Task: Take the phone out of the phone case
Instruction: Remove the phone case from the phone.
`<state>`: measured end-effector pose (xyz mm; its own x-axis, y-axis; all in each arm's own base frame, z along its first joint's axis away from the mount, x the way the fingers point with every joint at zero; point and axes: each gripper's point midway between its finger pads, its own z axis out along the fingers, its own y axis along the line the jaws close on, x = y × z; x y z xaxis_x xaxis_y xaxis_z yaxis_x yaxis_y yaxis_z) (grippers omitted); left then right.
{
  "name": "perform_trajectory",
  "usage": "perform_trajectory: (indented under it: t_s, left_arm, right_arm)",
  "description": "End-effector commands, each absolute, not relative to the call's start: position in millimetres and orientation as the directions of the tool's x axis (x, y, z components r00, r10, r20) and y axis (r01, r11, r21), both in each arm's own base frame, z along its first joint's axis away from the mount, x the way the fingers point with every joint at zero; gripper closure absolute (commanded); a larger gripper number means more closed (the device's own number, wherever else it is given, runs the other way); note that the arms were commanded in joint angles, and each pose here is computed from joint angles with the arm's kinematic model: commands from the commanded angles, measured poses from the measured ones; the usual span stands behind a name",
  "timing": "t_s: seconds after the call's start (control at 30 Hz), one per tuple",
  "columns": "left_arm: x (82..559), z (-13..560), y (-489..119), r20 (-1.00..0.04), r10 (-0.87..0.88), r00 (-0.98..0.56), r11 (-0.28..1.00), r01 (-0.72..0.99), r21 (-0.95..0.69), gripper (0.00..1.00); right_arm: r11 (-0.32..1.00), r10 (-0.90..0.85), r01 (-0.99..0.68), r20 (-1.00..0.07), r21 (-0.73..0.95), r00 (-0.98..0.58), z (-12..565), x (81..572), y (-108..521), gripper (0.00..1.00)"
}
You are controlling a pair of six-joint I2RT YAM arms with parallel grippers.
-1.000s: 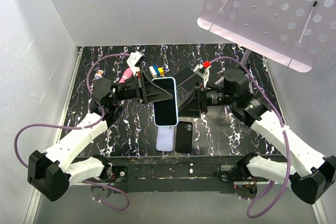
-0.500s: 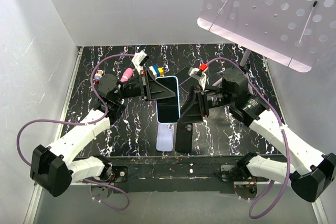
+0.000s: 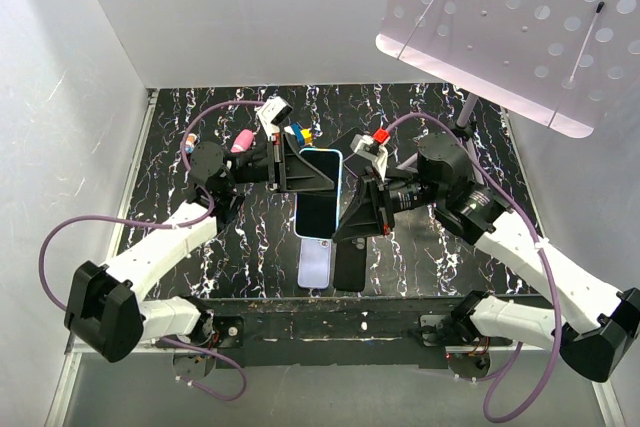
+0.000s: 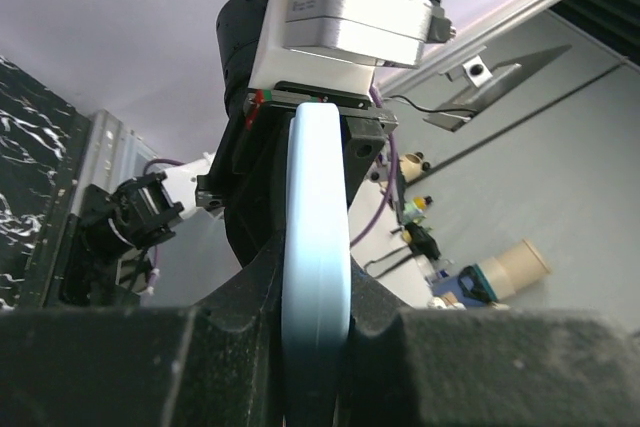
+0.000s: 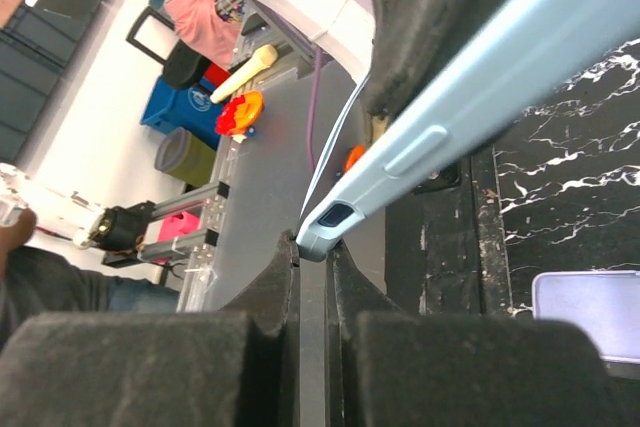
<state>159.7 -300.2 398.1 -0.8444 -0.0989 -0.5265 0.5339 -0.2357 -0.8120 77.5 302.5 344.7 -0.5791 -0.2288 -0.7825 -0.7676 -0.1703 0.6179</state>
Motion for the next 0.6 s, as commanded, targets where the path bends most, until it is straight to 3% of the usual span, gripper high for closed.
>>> perform_trajectory:
  t_s: [0.0, 0.3, 0.57]
  left_arm:
    - [155.2, 432.4, -296.2, -0.448, -0.125, -0.885, -0.357, 0.461, -0.812, 1.0]
    - [148.1, 439.8, -294.4, -0.434, -0.123, -0.893, -0.378, 0.446, -0.811, 1.0]
    - [145.8, 440.2, -298.3, -0.412, -0.09, -0.907, -0.408, 0.411, -0.815, 1.0]
  right_arm:
    - [-0.141, -0.114, -0.915, -0.925, 0.377, -0.363, 370.7, 89.0, 313.2, 0.99]
    - [0.068, -0.057, -0.968, -0.968, 0.24, -0.244, 381.6, 128.7, 318.2, 0.99]
    - [0.047, -0.093, -0.985, -0.981, 0.164, -0.168, 391.0, 125.3, 323.9, 0.99]
